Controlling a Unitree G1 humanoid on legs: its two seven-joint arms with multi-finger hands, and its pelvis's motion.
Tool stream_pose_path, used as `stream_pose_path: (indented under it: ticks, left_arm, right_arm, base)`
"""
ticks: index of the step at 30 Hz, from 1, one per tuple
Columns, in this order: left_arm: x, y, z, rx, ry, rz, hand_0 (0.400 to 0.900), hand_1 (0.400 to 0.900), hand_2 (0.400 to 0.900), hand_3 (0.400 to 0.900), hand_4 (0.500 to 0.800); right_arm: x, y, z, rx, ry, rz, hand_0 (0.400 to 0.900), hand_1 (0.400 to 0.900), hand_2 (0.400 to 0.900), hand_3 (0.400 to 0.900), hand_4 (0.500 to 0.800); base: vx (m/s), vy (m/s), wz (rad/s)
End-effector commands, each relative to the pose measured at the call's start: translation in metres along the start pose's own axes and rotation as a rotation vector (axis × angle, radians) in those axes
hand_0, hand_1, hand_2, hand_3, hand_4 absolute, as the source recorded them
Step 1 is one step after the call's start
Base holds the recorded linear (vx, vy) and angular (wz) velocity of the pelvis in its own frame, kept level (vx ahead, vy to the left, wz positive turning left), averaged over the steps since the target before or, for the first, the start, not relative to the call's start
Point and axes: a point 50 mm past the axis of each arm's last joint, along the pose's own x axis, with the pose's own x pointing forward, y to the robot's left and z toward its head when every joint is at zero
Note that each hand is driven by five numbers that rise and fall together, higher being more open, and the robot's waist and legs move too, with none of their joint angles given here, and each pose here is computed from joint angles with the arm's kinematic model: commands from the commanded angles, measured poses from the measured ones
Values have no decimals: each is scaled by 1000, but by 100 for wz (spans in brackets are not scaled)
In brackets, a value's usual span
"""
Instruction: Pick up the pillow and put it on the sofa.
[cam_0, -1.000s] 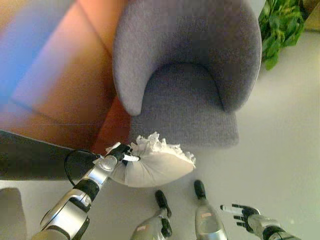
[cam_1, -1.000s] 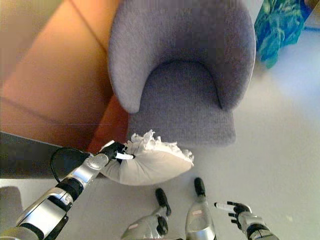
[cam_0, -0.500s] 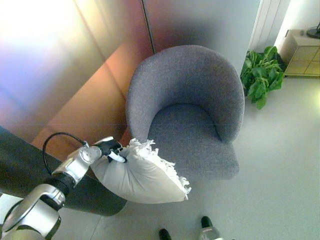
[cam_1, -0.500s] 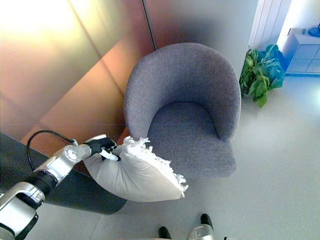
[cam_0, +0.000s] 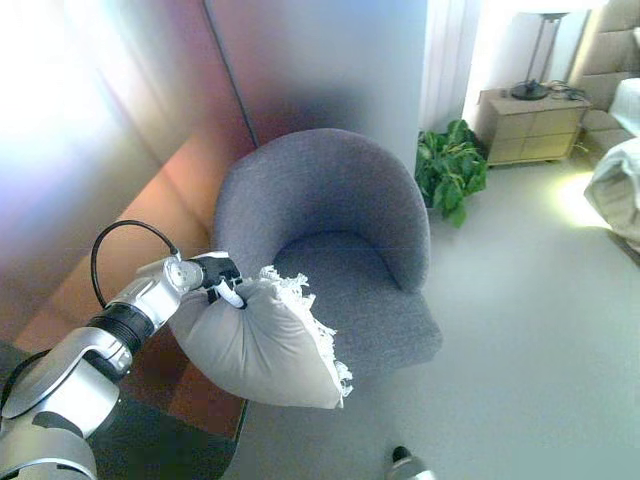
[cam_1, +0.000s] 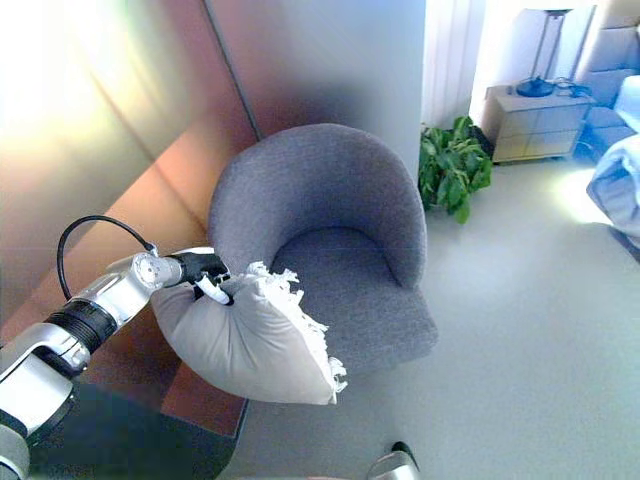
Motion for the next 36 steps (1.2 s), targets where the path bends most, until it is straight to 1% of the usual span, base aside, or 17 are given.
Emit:
stream_pose_path:
  ticks: [1,9,14,23,25,26,27,36]
  left_arm:
    - [-49,109,35,-55,-62,376,400,400,400,400,500]
    - [-43,109,36,-103,-14,387,400,400,400,400,500]
    - [-41,107,26,-150,48,385,400,400,400,400,500]
    - [-43,111,10,-206,76,401,400,400,400,400,500]
    - [-44,113,9,-197,79,427,400,400,400,400,500]
    - [-44,113,9,-192,73,426,400,400,400,400,500]
    - [-45,113,9,-194,70,423,900,900,900,900,800]
    - [-49,117,17,-150,24,422,900,900,900,900,800]
  right_arm:
    - [0,-23,-24,51,78,-71,900,900,900,900,800]
    - [0,-25,-34,84,86,-74,900,900,900,900,800]
    - [0,-25,-39,88,87,-72,900,900,900,900,800]
    - [-1,-30,-47,85,103,-57,900,900,900,900,800]
    - [-1,-30,-49,84,104,-46,900,900,900,900,800]
    - [-1,-30,-49,87,103,-42,900,900,900,900,800]
    - [0,-29,-49,88,103,-40,900,900,900,900,800]
    - [1,-20,-51,82,95,-22,900,900,900,900,800]
  base:
    - [36,-35,-21]
    - [25,-45,-20]
    - [17,-53,-13]
    - [26,-45,-4]
    - [35,-38,-6]
    - [15,-13,-5]
    - [0,0,0]
    - [-2,-4,1]
